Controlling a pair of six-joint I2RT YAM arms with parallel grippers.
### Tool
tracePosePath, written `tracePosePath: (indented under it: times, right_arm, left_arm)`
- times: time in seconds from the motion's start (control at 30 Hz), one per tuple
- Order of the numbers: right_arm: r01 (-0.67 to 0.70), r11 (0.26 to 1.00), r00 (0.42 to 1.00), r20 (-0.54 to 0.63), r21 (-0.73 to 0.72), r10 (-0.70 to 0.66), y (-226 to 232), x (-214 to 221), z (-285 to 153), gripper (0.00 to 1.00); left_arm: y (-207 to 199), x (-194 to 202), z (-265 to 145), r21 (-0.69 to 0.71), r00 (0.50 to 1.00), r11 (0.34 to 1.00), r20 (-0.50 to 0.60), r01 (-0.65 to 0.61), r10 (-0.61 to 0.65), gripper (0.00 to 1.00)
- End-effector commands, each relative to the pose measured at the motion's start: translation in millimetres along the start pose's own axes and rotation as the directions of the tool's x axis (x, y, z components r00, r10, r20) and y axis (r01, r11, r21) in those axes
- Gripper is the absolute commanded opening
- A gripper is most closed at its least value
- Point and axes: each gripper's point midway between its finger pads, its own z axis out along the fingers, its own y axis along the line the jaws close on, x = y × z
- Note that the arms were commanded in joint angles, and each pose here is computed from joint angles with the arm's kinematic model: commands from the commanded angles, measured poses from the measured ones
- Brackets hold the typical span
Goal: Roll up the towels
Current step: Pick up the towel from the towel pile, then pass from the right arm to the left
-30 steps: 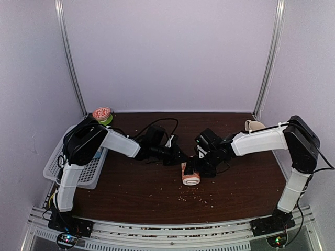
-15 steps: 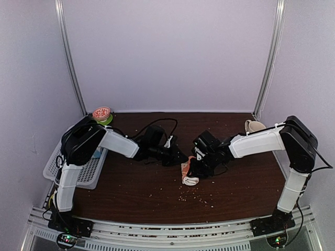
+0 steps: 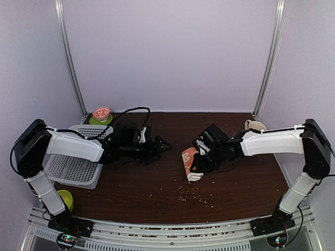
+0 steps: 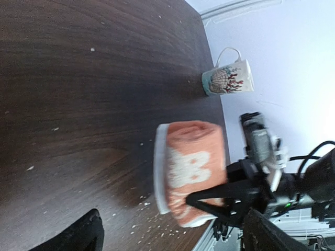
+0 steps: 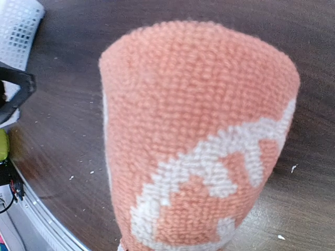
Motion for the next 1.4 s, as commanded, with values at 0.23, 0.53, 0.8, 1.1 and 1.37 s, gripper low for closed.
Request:
tracePosePath:
  times: [0.23, 0.53, 0.8, 1.1, 1.37]
  right_arm:
    - [0.281, 0.92, 0.954, 0.186, -0.272, -0.236, 86, -22, -97, 0.0]
    - [0.372, 0.798, 0.924, 0.266, -0.474, -0.273, 152, -27, -152, 0.0]
    - [0.402, 0.753, 0.914, 0.269, -0.521, -0.302, 184, -26, -156, 0.0]
    - [0.422, 0.714, 0.907, 0.259, -0.559, -0.334, 208, -24, -156, 0.0]
    - [0.433, 0.722, 0.902, 0.259, -0.539, -0.347, 208, -25, -152, 0.0]
  left_arm:
    - [-41, -7, -59, 0.303, 0.973, 0.949, 0.23, -0.084, 0.012, 0.98]
    - [-94, 4, -99, 0.596, 0.966, 0.783, 0.258, -0.176, 0.021, 0.98]
    - [-110, 16, -114, 0.669, 0.972, 0.717, 0.231, -0.195, 0.049, 0.98]
    - [-128, 25, -126, 0.701, 0.968, 0.674, 0.233, -0.232, 0.091, 0.98]
    - [-134, 27, -139, 0.717, 0.962, 0.65, 0.259, -0.252, 0.087, 0.98]
